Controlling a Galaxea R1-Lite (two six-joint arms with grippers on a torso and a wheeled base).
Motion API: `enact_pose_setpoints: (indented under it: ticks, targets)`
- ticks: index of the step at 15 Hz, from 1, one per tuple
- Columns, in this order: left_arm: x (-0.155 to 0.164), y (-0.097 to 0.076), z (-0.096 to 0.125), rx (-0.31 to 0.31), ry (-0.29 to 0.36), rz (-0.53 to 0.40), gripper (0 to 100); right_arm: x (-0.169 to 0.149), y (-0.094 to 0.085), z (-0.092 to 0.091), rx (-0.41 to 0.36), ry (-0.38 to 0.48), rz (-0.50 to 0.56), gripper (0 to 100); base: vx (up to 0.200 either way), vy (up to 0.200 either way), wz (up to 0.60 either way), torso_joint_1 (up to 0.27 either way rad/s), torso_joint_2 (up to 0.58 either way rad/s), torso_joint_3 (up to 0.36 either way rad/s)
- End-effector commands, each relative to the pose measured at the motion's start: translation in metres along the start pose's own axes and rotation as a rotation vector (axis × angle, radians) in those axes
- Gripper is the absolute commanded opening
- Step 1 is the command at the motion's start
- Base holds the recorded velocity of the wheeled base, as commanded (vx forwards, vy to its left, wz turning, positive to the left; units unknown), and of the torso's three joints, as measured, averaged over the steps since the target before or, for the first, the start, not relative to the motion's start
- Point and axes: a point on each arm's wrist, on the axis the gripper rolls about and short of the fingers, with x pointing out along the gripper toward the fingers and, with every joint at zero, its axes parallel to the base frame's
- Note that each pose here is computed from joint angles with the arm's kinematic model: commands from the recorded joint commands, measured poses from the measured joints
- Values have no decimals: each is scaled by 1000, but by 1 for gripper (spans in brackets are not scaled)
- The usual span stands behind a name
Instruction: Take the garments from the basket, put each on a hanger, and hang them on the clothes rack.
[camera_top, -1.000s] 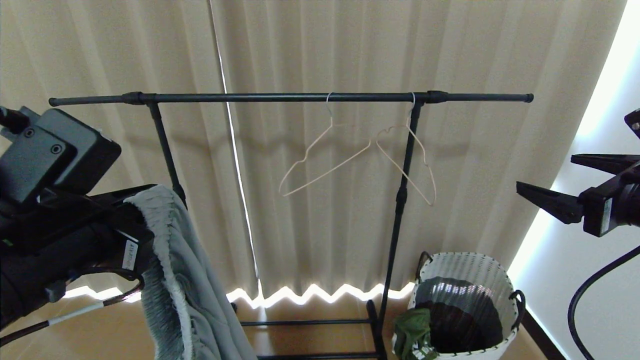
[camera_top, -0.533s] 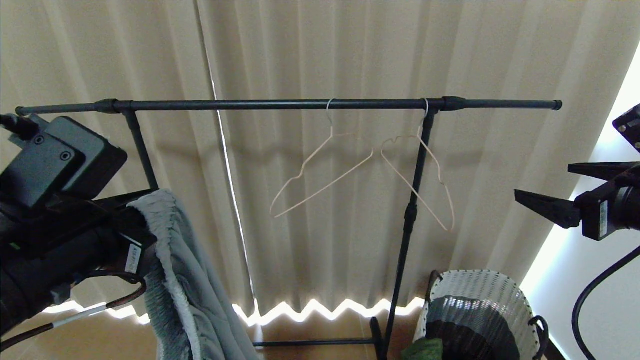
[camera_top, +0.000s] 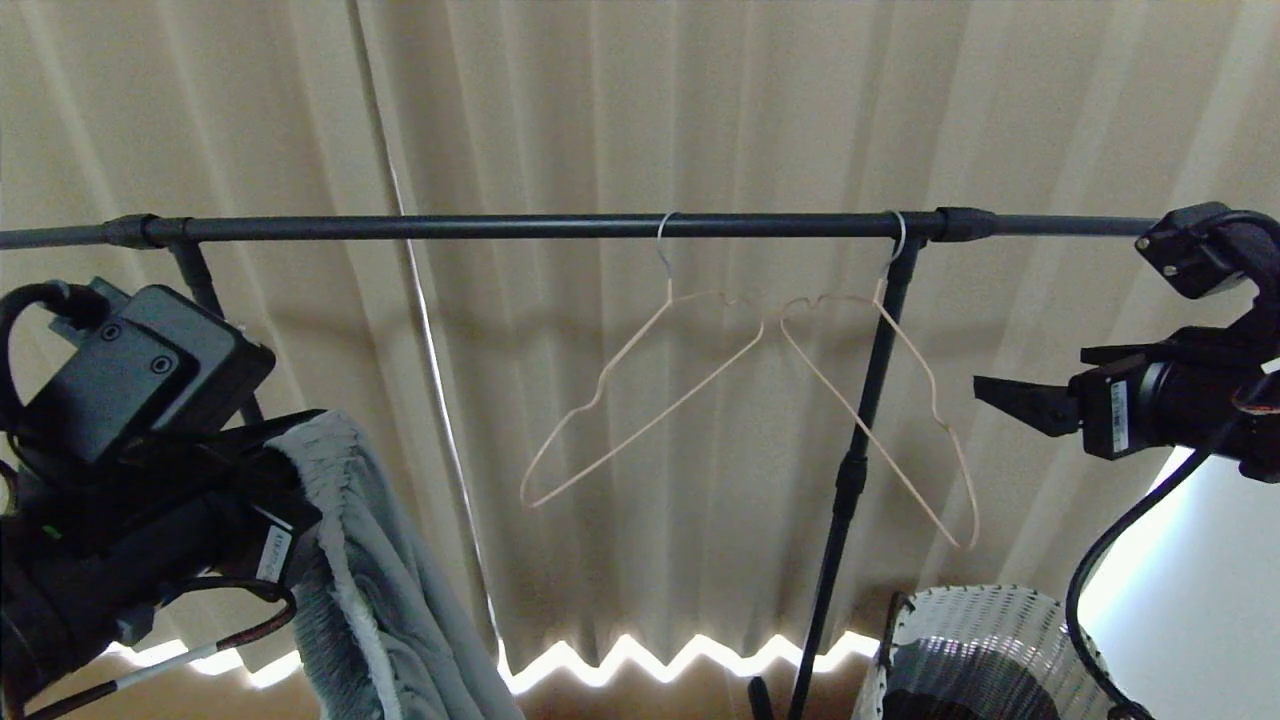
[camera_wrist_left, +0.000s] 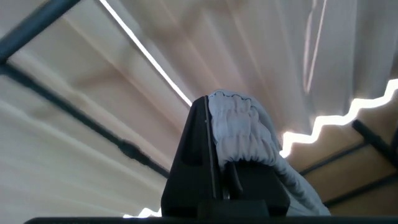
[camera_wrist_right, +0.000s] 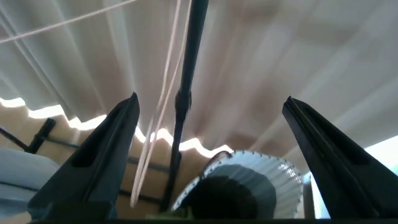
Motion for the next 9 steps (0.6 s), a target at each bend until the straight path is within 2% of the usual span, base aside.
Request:
enact_pose_setpoints:
  ticks: [1,3,4,5,7,9]
  targets:
    - [-2,-4,-11,5,5,-3,0,9,6,5,11,28,20,100,0,0,0,0,0,0]
    - [0,-6,-13,-9,-12,1,0,11,8,12,44,37,24,100,0,0,0,0,0,0]
    - [0,-8,-19,-8,-8,-3,0,13,10,17,58,43,15,100,0,0,0,0,0,0]
    - [-3,-14,-34,-25,-6,-50,0,16,14,21,46,69,-7,100,0,0,0,0,0,0]
    - [-5,-12,-30,-42,-65,-59,0,25,22,22,39,101,-34,100,0,0,0,0,0,0]
    - [-5,-9,-25,-54,-88,-49,0,36,28,18,65,131,-55,100,0,0,0,0,0,0]
